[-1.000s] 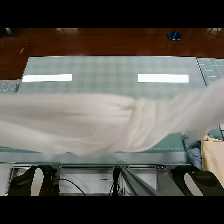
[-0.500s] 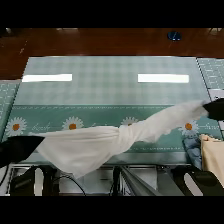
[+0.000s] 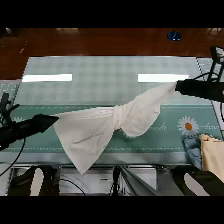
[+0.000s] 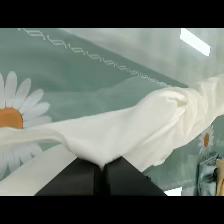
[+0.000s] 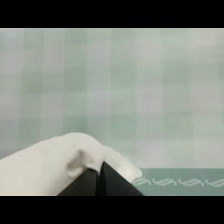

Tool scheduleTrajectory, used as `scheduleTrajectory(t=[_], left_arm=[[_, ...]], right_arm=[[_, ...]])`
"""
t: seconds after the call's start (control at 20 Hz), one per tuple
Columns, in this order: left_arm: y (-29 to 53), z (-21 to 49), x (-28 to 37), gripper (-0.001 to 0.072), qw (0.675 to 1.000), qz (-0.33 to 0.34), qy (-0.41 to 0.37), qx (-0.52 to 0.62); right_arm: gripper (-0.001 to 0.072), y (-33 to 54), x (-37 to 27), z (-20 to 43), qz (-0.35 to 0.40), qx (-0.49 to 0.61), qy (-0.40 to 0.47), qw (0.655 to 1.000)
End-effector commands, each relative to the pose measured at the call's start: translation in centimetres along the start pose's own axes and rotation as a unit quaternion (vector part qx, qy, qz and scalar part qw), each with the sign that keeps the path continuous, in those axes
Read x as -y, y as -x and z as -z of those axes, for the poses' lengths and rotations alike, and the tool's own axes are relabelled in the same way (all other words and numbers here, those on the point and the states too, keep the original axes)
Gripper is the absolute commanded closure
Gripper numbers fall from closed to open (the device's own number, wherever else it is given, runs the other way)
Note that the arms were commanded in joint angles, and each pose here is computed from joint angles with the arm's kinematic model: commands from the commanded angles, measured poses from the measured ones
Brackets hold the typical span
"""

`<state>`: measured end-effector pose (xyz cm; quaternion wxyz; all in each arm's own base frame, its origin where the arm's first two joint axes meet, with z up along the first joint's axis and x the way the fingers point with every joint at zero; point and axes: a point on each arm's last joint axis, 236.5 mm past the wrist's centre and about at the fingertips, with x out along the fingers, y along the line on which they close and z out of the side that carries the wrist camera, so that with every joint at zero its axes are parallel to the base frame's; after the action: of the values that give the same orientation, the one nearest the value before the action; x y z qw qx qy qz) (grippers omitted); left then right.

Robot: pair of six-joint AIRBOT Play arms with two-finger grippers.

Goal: Fold the shirts.

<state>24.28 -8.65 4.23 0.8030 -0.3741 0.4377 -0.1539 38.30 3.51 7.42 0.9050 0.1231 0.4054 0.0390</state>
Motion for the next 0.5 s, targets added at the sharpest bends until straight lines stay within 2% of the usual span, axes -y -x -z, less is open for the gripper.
scheduleTrajectory(t=[0.0, 0.15, 0.45], left_arm=[[-3.0, -3.3, -1.9, 0.0689, 0.999, 0.027, 0.032, 0.028], [-6.2, -3.5, -3.6, 0.0689, 0.999, 0.02, 0.028, 0.006], [-11.3, -5.1, -3.6, 0.0688, 0.998, -0.008, -0.064, -0.02]], right_arm=[[0.0689, -3.7, 0.0, -2.0, -0.017, 0.04, -0.049, 0.998], [0.0689, -5.9, 0.8, -1.9, -0.008, 0.039, -0.057, 0.998], [0.0688, -7.6, 2.3, -4.6, 0.008, 0.104, -0.063, 0.993]])
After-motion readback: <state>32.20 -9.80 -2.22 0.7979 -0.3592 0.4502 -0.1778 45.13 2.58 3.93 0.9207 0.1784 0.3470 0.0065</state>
